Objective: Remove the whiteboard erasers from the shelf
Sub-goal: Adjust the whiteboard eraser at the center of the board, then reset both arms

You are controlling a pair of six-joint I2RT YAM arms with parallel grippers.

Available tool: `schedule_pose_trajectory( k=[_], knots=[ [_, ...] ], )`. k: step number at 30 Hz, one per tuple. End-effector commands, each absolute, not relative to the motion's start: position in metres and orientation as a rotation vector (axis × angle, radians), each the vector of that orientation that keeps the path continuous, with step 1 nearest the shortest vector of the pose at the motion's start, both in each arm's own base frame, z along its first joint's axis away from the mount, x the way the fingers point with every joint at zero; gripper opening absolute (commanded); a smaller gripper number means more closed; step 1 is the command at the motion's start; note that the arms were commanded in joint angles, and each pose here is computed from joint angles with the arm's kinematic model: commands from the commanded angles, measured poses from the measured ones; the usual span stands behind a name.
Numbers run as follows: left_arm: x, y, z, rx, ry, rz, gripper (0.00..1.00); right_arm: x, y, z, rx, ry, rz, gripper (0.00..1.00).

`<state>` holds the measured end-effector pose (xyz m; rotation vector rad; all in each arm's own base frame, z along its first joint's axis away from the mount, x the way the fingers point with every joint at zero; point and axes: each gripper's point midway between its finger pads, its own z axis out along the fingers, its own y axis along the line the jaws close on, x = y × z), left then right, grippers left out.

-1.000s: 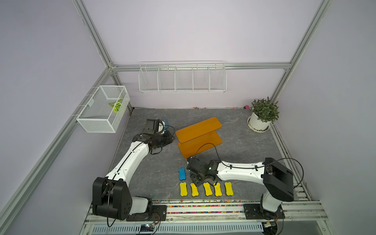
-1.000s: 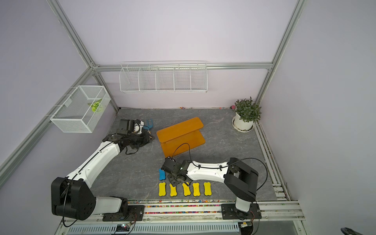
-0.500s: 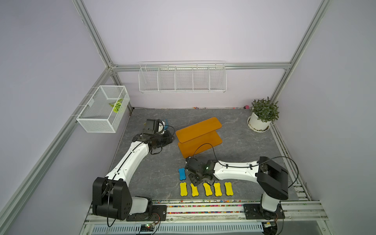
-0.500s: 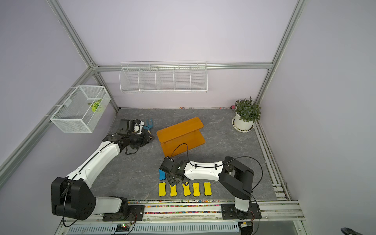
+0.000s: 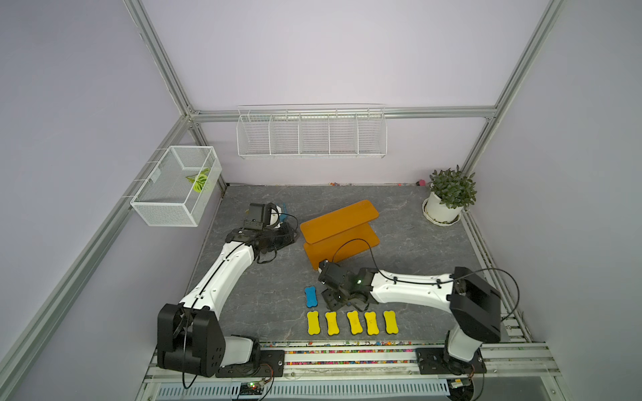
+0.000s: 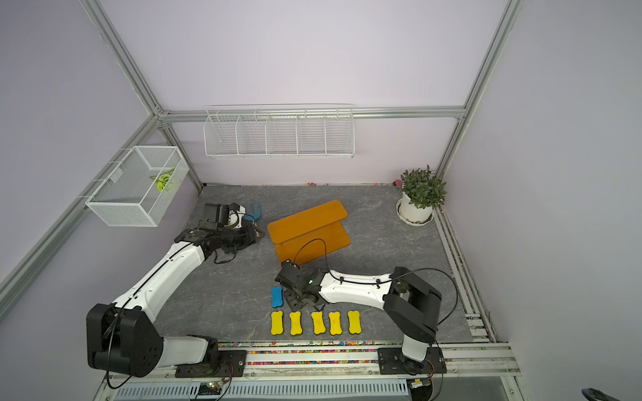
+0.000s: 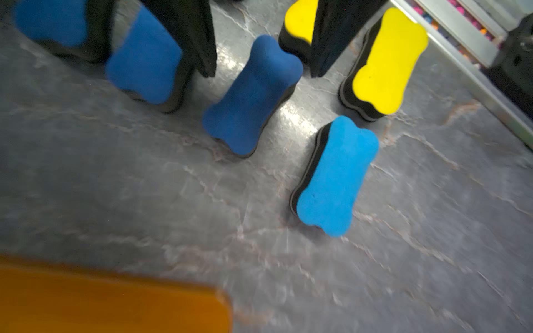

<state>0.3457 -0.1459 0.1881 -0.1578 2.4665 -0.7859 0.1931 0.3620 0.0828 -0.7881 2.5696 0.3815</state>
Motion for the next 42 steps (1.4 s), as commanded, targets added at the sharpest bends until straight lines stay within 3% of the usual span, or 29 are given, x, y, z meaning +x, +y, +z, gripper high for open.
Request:
schedule_pose_trajectory(
  k=[1,2,3,4,7,10,13,21,32,42],
  knots=[
    [0.358,-0.139,0.224,-0.093,2.305,-0.718,0.59,0.232,0.347,0.157,-0.594,2.301,0.417,0.64],
    [0.360,-0.136,0.232,-0.107,2.269,-0.705,0.68,0.243,0.332,0.168,-0.541,2.236,0.399,0.68],
    [0.362,-0.134,0.238,-0.117,2.238,-0.696,0.96,0.253,0.315,0.176,-0.488,2.185,0.363,0.72],
    [0.365,-0.125,0.241,-0.200,2.197,-0.654,1.00,0.266,0.290,0.182,-0.423,2.134,0.292,0.80],
    [0.375,-0.089,0.240,-0.317,2.030,-0.437,1.00,0.290,0.224,0.192,-0.429,2.005,0.064,0.98],
    [0.375,-0.060,0.214,-0.164,1.939,-0.132,1.00,0.307,0.173,0.182,-0.550,1.865,-0.264,0.98],
    [0.373,-0.034,0.180,-0.072,1.861,0.084,1.00,0.333,0.121,0.172,-0.341,1.829,-0.324,0.98],
    [0.392,-0.037,0.137,0.063,1.877,0.015,1.00,0.355,0.077,0.149,-0.251,1.803,-0.474,0.98],
    [0.399,0.002,0.119,-0.052,1.821,-0.040,1.00,0.365,0.014,0.117,-0.027,1.749,-0.322,0.98],
    [0.401,0.006,0.118,-0.068,1.829,-0.057,1.00,0.398,-0.004,0.088,0.018,1.958,-0.063,0.99]
  ],
)
